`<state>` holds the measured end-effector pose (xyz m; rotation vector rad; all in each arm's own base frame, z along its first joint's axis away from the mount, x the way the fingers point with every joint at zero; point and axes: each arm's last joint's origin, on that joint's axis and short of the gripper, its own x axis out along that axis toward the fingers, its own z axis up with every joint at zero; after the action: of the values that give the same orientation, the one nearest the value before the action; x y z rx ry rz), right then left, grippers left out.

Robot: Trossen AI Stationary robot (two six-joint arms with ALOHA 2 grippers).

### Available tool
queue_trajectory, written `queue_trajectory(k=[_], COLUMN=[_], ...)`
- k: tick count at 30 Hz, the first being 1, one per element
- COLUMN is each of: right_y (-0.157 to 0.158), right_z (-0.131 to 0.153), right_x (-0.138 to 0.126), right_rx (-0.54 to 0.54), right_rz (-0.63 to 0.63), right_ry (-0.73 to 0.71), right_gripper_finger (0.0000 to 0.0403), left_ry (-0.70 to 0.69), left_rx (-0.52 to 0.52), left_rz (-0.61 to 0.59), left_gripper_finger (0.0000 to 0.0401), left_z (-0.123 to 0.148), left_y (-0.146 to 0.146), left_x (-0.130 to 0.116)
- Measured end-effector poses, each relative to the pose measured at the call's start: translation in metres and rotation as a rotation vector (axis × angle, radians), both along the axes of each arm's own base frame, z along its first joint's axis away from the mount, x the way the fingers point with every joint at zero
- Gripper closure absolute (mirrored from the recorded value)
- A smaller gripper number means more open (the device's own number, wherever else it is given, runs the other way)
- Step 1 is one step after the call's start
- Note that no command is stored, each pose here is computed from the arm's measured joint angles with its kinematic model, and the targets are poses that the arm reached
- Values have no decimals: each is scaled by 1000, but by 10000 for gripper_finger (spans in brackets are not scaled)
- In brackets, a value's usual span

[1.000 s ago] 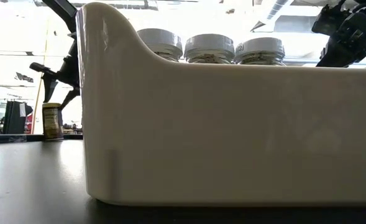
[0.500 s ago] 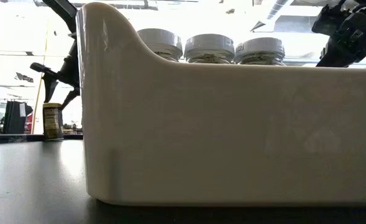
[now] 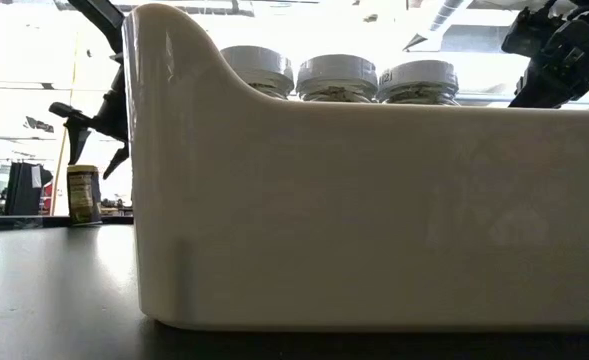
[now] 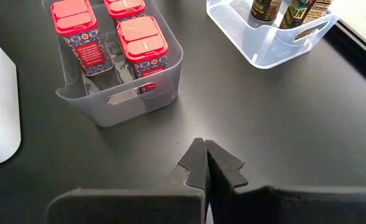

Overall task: Sort spices by type
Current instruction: Put the top yellow seasoning bottle into the transparent bin

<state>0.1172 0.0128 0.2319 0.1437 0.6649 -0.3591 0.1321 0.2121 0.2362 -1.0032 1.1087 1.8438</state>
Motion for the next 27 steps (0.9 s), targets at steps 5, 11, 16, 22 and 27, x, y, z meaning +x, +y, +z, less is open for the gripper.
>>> queue_trajectory(k=[5,11,16,22,27], right_y=[0,0,0,0,0], right_z=[0,0,0,0,0], right_x=[0,0,0,0,0], right_rx=[0,0,0,0,1], right_rz=[0,0,-1,-1,-2], right_ry=[0,0,0,0,-2], right_gripper_finger=[378,378,378,378,378], left_ry=[-18,-44,-17,-56,-80], left_rx=[-12,41,68,67,14], left_rz=[-8,9,-9,24,52], left_gripper_finger=[123,121,120,120,119], left_z=[7,20,23,22,8], left_y=[-1,-5,-6,-3,-5], left_x=[0,-3,-5,-8,-14])
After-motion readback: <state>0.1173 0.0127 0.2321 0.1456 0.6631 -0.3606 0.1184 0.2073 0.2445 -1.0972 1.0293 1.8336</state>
